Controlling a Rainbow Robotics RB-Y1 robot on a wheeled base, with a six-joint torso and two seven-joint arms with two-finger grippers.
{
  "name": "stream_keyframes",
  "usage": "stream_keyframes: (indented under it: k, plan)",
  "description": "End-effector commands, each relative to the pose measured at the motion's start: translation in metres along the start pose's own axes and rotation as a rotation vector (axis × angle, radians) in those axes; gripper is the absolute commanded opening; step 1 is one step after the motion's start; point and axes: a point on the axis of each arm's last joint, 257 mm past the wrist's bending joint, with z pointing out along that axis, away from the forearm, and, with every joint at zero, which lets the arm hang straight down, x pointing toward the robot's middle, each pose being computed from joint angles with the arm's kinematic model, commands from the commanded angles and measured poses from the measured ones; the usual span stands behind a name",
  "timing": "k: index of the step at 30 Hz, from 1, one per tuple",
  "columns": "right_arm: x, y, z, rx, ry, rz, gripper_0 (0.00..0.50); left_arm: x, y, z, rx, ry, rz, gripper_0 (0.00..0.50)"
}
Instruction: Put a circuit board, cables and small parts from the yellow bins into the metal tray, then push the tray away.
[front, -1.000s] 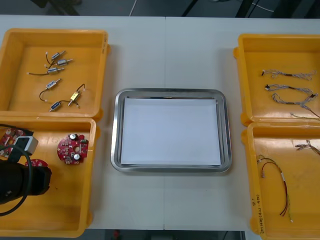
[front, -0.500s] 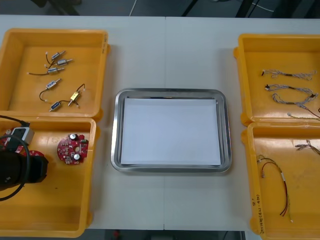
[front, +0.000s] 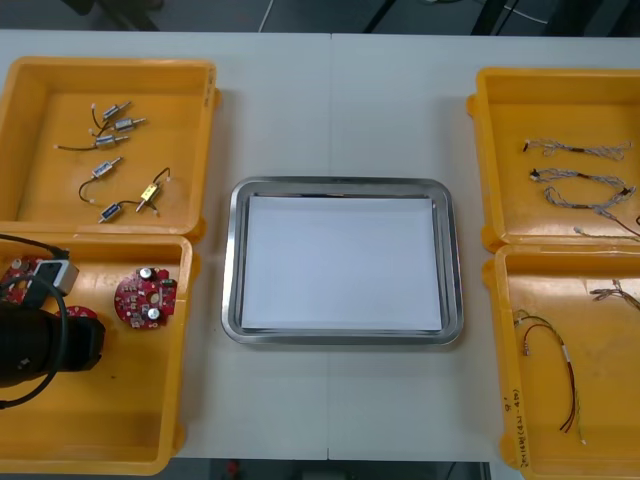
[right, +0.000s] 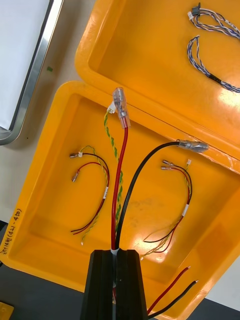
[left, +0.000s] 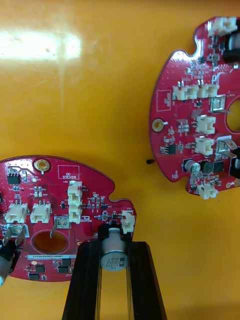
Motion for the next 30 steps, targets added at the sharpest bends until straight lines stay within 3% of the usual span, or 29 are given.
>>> stream_keyframes:
  k: [1,5,8,9,10,11,12,30]
  plan:
    - [-0.006,0.009,-0.002,-0.017,-0.021,-0.039,0.000,-0.008,0.000,-0.003,-0.008,-0.012,-0.061,0.000]
    - [-0.006,0.008,-0.002,-0.015,-0.021,-0.042,0.000,-0.006,-0.001,-0.002,-0.009,-0.008,-0.060,0.010]
    - [-0.006,0.008,-0.002,-0.016,-0.020,-0.037,0.000,-0.005,-0.001,-0.002,-0.008,-0.006,-0.063,0.090]
    - [-0.006,0.008,-0.002,-0.017,-0.019,-0.039,0.000,-0.004,-0.001,-0.002,-0.008,-0.003,-0.064,0.164]
    - [-0.006,0.008,-0.002,-0.017,-0.019,-0.039,0.000,-0.004,0.000,-0.002,-0.008,-0.003,-0.065,0.319]
    - [-0.006,0.008,-0.002,-0.016,-0.019,-0.038,0.000,-0.005,-0.001,-0.002,-0.009,-0.005,-0.063,0.384]
    - [-0.006,0.008,-0.002,-0.018,-0.021,-0.037,0.000,-0.004,-0.001,-0.002,-0.007,-0.004,-0.064,0.492]
    - [-0.006,0.008,-0.002,-0.021,-0.019,-0.037,0.000,-0.015,-0.002,-0.019,-0.005,-0.028,-0.051,0.500]
